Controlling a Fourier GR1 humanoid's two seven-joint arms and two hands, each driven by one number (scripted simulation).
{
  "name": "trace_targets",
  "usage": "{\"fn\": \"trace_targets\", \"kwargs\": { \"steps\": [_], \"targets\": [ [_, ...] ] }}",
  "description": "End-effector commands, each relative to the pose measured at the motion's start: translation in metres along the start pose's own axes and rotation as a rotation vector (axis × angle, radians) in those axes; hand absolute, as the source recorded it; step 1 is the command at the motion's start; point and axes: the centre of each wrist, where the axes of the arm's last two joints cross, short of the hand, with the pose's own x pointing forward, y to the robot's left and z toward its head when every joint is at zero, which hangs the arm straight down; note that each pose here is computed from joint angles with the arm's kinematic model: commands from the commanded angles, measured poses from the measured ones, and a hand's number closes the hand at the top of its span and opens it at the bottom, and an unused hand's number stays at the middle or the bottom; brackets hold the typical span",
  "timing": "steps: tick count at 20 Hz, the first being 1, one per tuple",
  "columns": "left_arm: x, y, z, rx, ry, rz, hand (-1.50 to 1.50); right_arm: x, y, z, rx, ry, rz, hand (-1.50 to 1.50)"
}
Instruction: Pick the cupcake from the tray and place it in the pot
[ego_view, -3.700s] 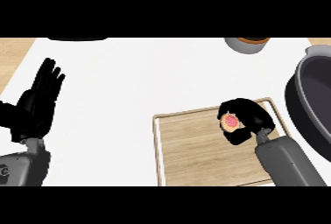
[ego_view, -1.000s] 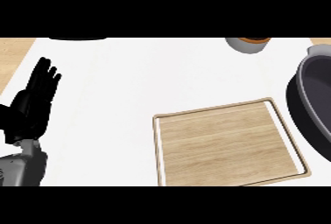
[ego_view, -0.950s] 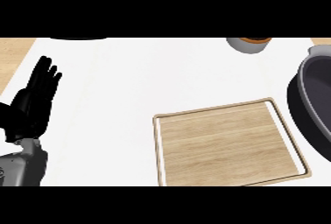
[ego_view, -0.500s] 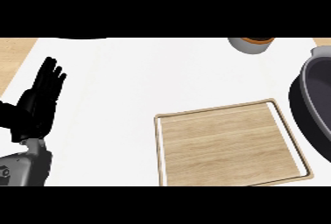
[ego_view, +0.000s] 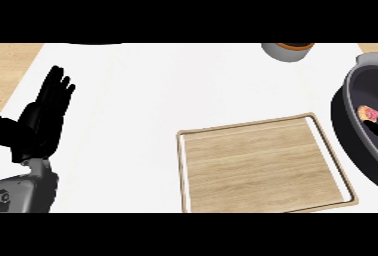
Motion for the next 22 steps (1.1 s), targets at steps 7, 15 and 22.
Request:
{"fn": "trace_targets", "kwargs": {
  "steps": [7,15,22],
  "targets": [
    [-0.003,0.000,-0.006,0.013,-0.006,0.001,0.00,-0.003,-0.005,-0.021,-0.020,-0.108,-0.509,-1.50],
    [-0.003,0.005,-0.006,0.015,0.005,-0.001,0.00,-0.062,-0.061,-0.009,-0.093,-0.055,-0.688,-1.50],
    [-0.011,-0.005,0.009,0.017,-0.002,0.008,0.00,-0.105,-0.120,0.018,-0.060,-0.072,-0.716,-1.50]
  ]
}}
